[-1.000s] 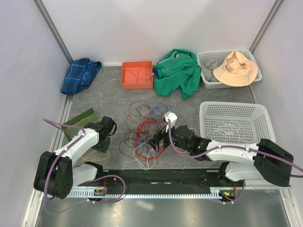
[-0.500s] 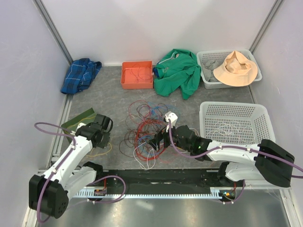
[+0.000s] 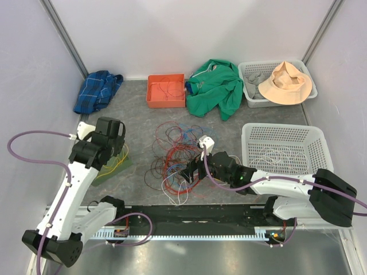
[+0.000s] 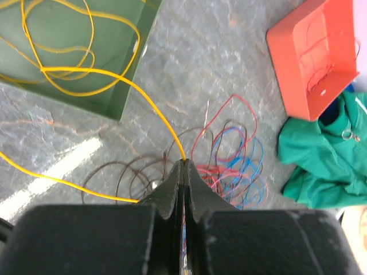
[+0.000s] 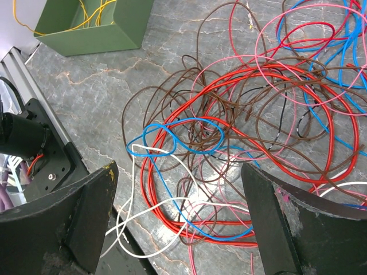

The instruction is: Untangle the cables

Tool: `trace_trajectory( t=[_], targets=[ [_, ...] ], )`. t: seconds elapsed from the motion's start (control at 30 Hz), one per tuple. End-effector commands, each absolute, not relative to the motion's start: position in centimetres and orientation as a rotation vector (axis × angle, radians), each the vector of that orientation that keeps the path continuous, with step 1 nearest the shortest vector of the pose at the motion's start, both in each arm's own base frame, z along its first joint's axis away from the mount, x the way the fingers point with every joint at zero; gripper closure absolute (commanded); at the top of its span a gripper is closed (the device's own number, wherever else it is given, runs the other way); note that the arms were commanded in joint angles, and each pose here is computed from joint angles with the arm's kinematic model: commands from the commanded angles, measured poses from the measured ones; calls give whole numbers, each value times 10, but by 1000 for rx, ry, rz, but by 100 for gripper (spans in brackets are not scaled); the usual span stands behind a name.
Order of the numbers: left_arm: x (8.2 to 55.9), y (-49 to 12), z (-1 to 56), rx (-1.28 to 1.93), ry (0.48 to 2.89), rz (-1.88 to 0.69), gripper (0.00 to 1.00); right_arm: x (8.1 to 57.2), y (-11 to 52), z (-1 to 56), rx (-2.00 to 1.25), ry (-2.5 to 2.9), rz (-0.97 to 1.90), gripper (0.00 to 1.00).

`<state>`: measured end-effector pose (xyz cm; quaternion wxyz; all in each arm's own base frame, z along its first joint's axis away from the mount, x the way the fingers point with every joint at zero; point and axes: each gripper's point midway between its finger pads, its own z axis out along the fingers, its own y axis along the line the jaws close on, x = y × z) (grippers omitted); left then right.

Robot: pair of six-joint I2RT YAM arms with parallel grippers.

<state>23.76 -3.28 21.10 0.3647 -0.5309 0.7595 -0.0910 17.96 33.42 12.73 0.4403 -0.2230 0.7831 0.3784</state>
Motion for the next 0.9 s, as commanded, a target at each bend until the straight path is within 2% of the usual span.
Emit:
trace_trajectory(
  t=[0.0, 0.3, 0.47, 0.53, 0.57, 0.6, 0.77, 0.87],
  targets=[
    [243, -3, 202, -1367, 1935, -21, 98, 181, 341, 159, -530, 1873, 999, 4],
    [272, 59, 160, -1586, 1847, 73, 98, 181, 327, 162, -522, 1863, 967, 4],
    [280, 60, 138, -1590, 1901, 99, 98, 181, 323, 158, -523, 1866, 941, 4],
    [281, 57, 129, -1583, 1956, 103, 94, 181, 324, 157, -528, 1868, 941, 4],
    [281, 56, 127, -1582, 1968, 100, 78, 182, 323, 156, -526, 1871, 937, 4],
    [281, 54, 127, -1575, 1978, 94, 68, 182, 323, 156, -528, 1870, 934, 4],
    [286, 54, 148, -1522, 1949, 52, 28, 184, 326, 161, -530, 1865, 929, 4],
    [290, 53, 170, -1443, 1939, 9, 21, 186, 327, 165, -523, 1860, 926, 4]
  ],
)
